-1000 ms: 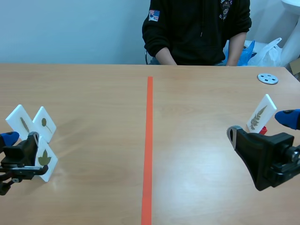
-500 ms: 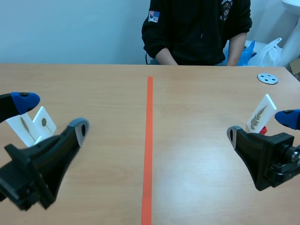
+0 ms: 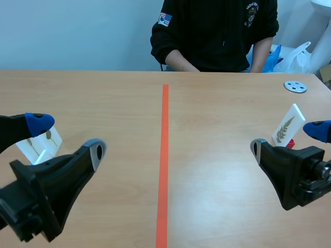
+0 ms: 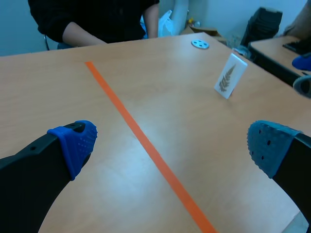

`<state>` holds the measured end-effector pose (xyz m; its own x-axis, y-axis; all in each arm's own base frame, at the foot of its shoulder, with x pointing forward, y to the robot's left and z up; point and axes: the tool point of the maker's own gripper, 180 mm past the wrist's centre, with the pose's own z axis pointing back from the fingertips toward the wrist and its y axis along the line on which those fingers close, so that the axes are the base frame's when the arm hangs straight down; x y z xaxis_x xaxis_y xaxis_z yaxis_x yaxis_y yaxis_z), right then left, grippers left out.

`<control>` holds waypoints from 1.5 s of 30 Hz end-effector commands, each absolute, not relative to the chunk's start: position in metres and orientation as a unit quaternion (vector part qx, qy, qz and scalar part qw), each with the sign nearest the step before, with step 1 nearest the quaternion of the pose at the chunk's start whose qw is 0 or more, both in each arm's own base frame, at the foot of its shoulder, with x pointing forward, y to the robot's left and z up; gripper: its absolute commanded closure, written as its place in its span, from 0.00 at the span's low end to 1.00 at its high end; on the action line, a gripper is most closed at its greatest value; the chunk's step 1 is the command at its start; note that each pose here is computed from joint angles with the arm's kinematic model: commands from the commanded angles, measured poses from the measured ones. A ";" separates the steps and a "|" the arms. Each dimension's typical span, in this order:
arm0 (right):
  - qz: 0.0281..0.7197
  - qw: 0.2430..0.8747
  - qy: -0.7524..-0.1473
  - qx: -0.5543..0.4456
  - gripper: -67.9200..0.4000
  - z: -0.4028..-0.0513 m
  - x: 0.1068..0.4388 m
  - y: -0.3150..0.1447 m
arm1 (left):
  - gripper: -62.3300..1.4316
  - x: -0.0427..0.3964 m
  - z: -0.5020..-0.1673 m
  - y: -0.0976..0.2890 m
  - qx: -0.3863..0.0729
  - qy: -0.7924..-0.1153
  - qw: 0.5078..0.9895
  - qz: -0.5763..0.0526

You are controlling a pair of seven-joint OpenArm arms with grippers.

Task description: Sort the leaf by its shape. The table is split by an orange tape line. A compound leaf with several leaflets goes to the left side, a simple leaf with one blade goes to the right side. Return to the home posture when a red brick is placed on the table.

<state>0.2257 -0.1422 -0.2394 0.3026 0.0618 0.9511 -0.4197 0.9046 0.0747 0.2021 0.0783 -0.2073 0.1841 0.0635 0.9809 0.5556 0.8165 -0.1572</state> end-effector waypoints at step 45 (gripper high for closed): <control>0.199 0.787 -0.574 0.108 0.00 -0.244 0.237 -0.149 | 0.00 0.206 -0.202 0.078 -0.251 -0.623 0.720 -0.174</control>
<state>0.2303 -0.1495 -0.2502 0.2933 0.2006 0.9347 -0.4375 0.8975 -0.0554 0.2057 0.0786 -0.2070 0.1807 0.0516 0.9822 0.5561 0.8183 -0.1453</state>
